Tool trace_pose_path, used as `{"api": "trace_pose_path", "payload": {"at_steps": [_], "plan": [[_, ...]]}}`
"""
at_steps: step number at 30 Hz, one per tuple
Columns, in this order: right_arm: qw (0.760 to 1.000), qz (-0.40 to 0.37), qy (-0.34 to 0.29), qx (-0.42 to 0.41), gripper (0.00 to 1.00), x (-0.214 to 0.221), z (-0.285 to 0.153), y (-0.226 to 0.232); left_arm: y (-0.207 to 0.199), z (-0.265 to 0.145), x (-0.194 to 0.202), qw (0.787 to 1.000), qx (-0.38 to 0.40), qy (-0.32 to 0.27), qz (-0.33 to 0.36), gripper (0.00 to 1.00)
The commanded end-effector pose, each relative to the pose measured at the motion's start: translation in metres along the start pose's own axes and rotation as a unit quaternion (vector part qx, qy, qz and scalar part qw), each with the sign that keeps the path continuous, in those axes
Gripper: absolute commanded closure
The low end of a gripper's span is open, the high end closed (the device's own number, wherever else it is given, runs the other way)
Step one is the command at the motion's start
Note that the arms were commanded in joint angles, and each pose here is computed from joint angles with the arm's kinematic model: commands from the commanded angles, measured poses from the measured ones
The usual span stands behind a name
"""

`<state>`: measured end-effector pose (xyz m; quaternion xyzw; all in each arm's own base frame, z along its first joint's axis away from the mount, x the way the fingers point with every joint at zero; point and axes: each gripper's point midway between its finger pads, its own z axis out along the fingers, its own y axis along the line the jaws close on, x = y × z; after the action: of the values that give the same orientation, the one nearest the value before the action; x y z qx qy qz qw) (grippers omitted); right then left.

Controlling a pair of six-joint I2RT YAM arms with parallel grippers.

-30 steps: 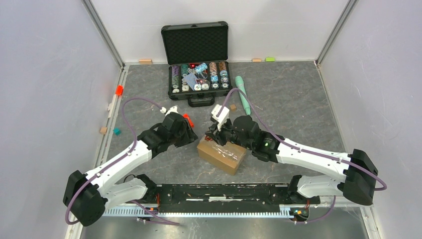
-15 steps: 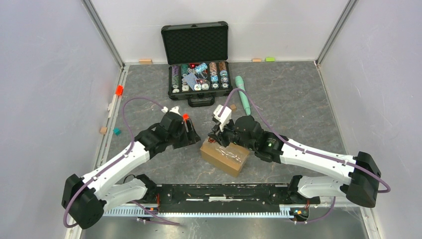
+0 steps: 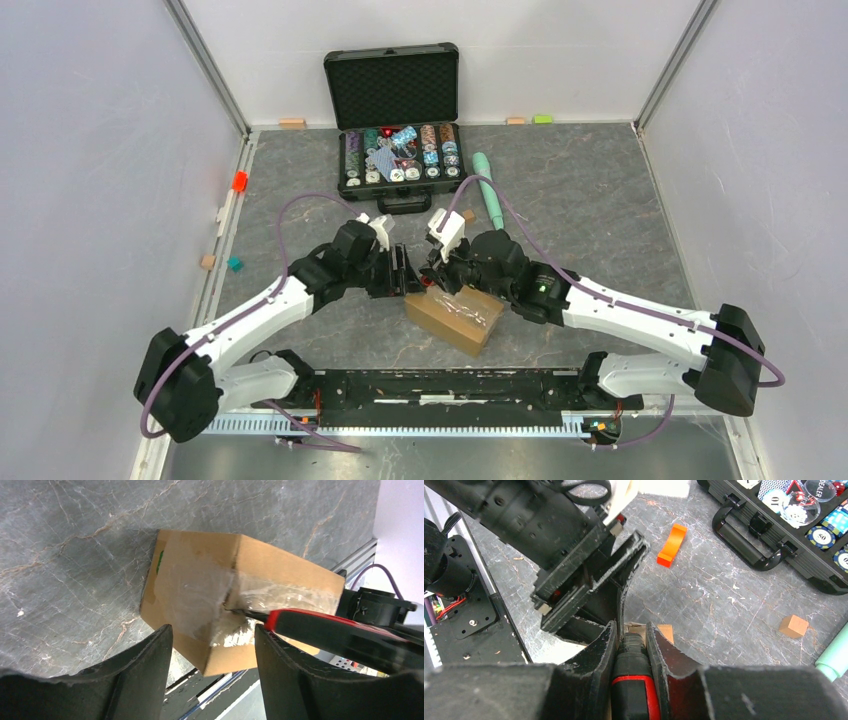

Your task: Unpack the express box

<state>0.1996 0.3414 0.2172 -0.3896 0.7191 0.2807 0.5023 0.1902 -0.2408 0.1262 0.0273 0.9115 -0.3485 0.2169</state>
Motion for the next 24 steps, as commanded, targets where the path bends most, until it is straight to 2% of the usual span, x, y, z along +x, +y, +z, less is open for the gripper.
{"api": "trace_pose_path", "payload": {"at_steps": [1, 5, 9, 12, 24], "plan": [[0.999, 0.004, 0.034, -0.005, 1.0, 0.009, -0.004, 0.003, -0.006, 0.011, -0.002, 0.999, 0.034, -0.006, 0.011, 0.34], [0.999, 0.006, 0.041, -0.008, 1.0, 0.011, -0.004, 0.005, 0.009, 0.018, 0.002, 1.0, 0.003, 0.0, -0.005, 0.39], [0.998, 0.013, 0.058, -0.011, 1.0, 0.013, -0.004, 0.007, 0.038, 0.021, 0.006, 0.997, -0.074, 0.002, -0.029, 0.46], [0.997, 0.019, 0.075, -0.008, 1.0, 0.015, -0.007, 0.006, 0.056, 0.017, 0.006, 0.992, -0.121, -0.009, -0.044, 0.47], [0.994, 0.021, 0.111, 0.01, 1.0, 0.023, -0.021, 0.0, 0.076, 0.016, 0.006, 0.982, -0.172, -0.031, -0.071, 0.48]]}}
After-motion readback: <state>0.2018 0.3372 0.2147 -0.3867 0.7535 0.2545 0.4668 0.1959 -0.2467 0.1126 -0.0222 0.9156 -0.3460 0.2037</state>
